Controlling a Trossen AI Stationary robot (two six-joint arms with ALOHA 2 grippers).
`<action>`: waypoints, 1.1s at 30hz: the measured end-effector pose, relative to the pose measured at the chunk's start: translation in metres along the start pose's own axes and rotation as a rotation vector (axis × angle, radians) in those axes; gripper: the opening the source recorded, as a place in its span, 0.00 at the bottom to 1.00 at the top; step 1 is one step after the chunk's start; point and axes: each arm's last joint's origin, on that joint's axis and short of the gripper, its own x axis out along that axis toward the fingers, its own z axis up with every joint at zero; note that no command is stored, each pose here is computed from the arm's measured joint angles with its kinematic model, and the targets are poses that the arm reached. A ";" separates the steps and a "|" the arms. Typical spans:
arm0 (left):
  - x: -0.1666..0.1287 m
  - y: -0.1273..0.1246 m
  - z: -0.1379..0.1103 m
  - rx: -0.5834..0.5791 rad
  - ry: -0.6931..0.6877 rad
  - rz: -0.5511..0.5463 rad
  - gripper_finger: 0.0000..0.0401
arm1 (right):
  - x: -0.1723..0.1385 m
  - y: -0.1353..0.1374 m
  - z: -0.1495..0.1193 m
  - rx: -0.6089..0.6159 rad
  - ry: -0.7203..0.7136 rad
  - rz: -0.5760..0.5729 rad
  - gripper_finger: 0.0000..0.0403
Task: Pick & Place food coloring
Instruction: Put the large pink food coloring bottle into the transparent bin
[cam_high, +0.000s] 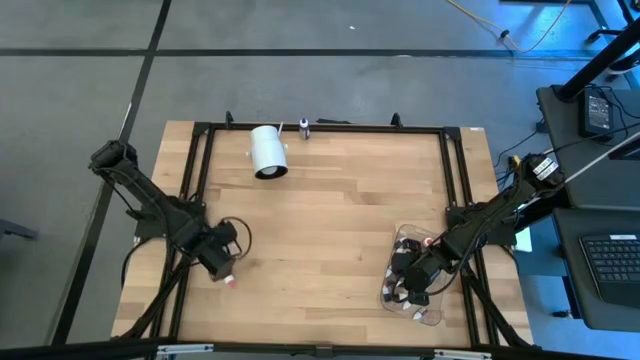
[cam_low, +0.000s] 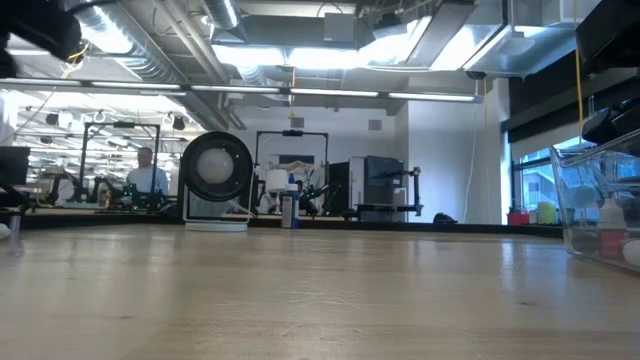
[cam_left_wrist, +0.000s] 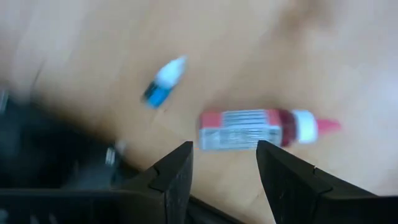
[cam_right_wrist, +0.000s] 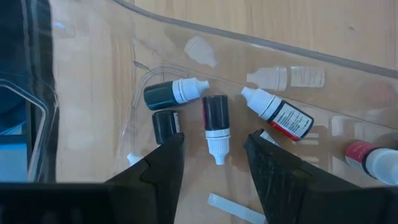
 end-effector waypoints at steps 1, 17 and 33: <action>0.000 -0.003 -0.001 0.101 -0.010 -0.024 0.43 | 0.000 0.000 0.000 -0.002 0.000 0.000 0.44; 0.057 -0.047 -0.015 0.830 0.109 0.100 0.42 | 0.000 0.000 0.000 -0.021 -0.003 0.002 0.44; 0.088 -0.058 -0.013 0.805 0.130 0.190 0.44 | 0.000 -0.001 0.002 -0.012 -0.006 -0.001 0.44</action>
